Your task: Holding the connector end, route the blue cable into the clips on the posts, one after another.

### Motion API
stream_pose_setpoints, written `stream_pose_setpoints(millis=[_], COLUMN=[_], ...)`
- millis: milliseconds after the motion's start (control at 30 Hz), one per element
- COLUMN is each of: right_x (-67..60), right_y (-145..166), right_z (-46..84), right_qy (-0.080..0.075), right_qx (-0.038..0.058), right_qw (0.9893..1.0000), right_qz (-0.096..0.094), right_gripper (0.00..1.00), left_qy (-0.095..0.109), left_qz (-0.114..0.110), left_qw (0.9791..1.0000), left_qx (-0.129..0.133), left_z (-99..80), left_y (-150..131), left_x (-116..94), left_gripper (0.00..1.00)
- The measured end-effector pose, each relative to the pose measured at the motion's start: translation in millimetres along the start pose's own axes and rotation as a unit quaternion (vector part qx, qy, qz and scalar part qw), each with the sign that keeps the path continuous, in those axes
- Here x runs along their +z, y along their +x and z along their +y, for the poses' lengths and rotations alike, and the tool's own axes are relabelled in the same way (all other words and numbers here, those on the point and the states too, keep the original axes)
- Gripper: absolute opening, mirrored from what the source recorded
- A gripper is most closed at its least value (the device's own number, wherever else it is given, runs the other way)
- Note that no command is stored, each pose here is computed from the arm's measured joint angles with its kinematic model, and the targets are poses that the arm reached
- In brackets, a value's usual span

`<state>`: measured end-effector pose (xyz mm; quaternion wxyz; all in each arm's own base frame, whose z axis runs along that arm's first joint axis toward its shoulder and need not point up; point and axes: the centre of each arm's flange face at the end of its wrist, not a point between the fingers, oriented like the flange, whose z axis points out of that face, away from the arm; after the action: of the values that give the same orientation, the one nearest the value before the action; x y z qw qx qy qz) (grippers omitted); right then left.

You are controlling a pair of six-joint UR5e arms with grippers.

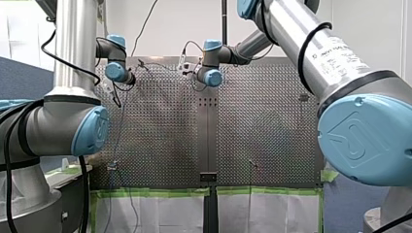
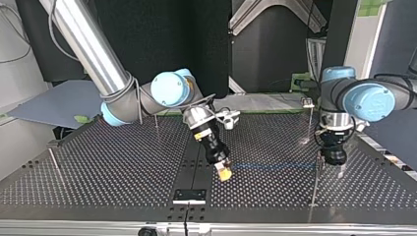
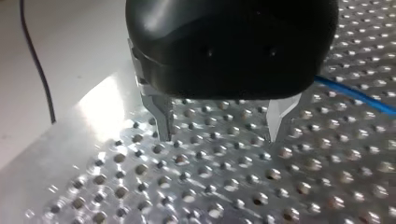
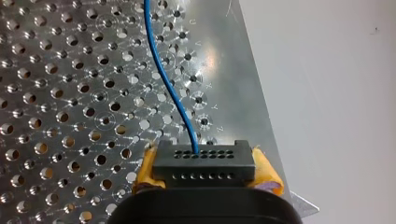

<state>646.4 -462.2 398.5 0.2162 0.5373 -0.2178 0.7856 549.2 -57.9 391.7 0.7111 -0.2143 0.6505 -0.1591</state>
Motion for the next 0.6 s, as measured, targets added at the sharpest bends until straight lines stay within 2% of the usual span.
stream_pose_setpoints(millis=[133,267,400,600], right_x=[-0.2,-0.2,-0.2,-0.3], right_y=[0.0,0.1,0.0,0.3], right_z=[0.8,1.8,2.2,5.5], right_qy=[-0.001,-0.001,-0.002,-0.003], right_qx=[-0.0006,-0.001,-0.0011,-0.0023], right_qw=[1.0,1.0,1.0,1.0], right_qz=[-0.001,-0.001,-0.001,-0.002], right_gripper=[0.0,0.0,0.0,0.0], left_qy=[-0.022,-0.036,-0.04,-0.035], left_qz=[0.018,0.041,0.056,0.065], left_qw=[0.9994,0.9981,0.9972,0.9968], left_qx=[0.018,0.029,0.031,0.029], left_z=[5.1,8.7,5.7,-10.9], left_y=[8.2,18.0,19.9,9.5], left_x=[-13.0,-26.9,-40.0,-59.8], left_gripper=[1.0,1.0,1.0,1.0])
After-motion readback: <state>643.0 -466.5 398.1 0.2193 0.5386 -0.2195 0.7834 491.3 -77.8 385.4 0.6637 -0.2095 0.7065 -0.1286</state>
